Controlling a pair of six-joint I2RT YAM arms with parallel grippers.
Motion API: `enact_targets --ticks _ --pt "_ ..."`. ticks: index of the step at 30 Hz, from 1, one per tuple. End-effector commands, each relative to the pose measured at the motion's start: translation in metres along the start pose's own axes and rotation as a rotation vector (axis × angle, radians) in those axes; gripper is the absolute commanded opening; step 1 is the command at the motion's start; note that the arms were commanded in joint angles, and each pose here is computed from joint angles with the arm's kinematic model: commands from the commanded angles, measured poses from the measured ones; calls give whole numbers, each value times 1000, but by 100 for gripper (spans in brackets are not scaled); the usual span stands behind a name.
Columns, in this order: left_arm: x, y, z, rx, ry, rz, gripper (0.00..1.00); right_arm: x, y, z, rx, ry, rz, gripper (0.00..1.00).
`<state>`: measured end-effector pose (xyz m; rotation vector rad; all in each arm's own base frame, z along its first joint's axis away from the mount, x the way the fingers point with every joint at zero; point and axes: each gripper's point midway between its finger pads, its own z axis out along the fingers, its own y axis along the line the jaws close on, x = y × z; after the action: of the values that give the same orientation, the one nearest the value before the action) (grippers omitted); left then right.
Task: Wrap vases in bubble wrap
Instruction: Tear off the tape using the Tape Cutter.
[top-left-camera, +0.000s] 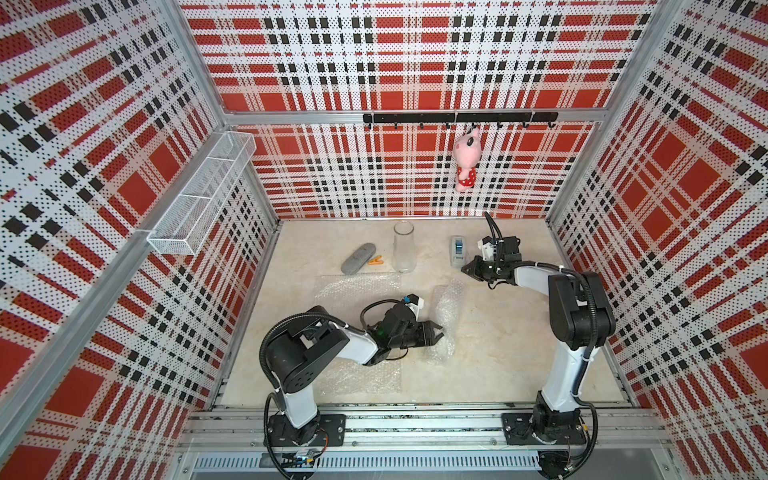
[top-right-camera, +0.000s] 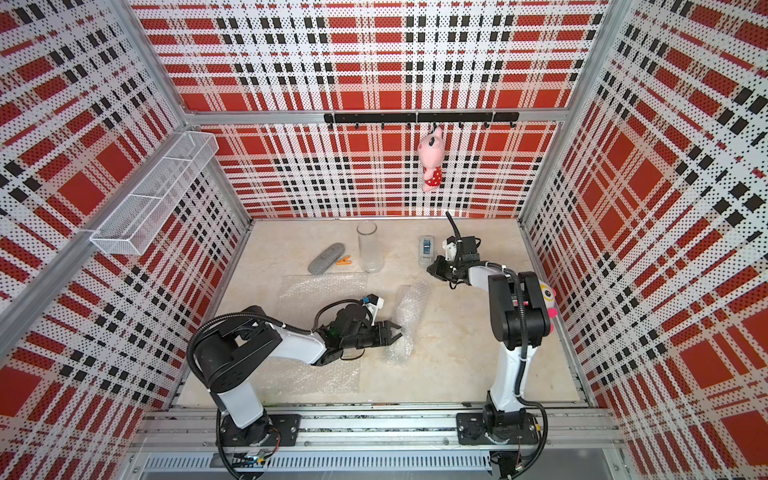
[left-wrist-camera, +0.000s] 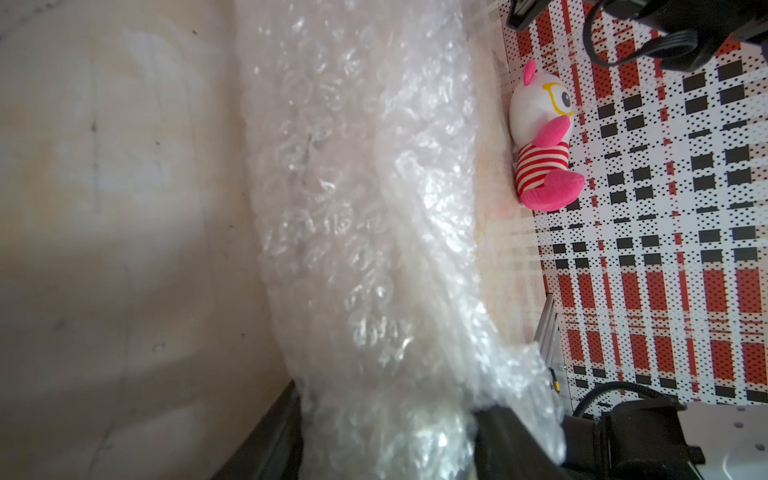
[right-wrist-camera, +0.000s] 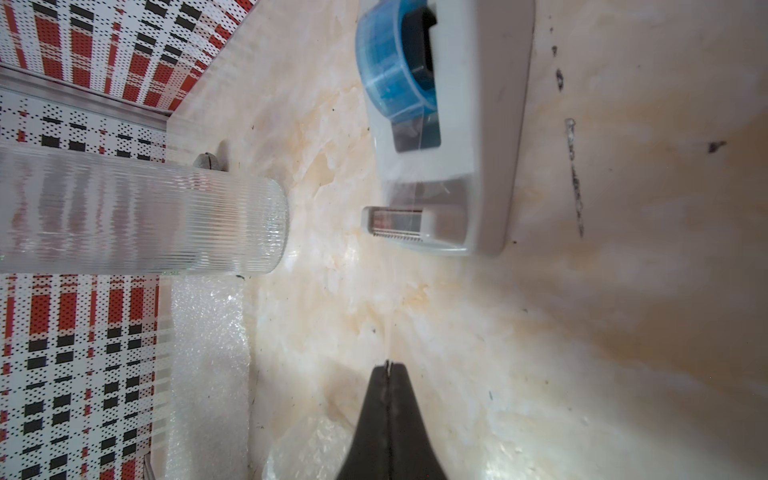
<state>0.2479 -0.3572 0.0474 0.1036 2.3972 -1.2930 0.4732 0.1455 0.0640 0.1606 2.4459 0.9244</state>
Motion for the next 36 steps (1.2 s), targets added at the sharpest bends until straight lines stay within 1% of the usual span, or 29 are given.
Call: enact_targets --ticks 1,7,12,17,20,21,23,24,26,27,30,36 --pt "34 40 2 -137 109 -26 31 11 -23 7 93 21 -3 0" --pt "34 39 1 -136 105 -25 31 -4 -60 0 249 -7 1 0" --pt "34 39 1 -137 105 -25 31 -19 -74 -8 301 -30 -1 0" --pt "33 39 2 -135 107 -25 31 -27 -77 -12 321 -35 -14 0" --pt "33 38 3 -133 109 -25 31 -30 -70 -14 295 -38 -31 0" --pt "34 39 3 -135 110 -26 31 -32 -62 -15 260 -43 -48 0" --pt "34 39 4 -135 110 -26 31 -35 -40 -18 147 -91 -100 0" --pt "34 39 4 -135 111 -25 31 -36 -26 -21 77 -117 -139 21" --pt "35 39 4 -133 115 -25 31 -35 -4 -25 -36 -149 -201 38" --pt "35 39 4 -135 116 -25 31 -34 2 -25 -68 -155 -214 45" --pt "35 38 5 -130 120 -23 31 -33 8 -18 -117 -130 -228 58" --pt "34 37 4 -132 114 -23 31 -23 8 0 -78 -80 -274 70"
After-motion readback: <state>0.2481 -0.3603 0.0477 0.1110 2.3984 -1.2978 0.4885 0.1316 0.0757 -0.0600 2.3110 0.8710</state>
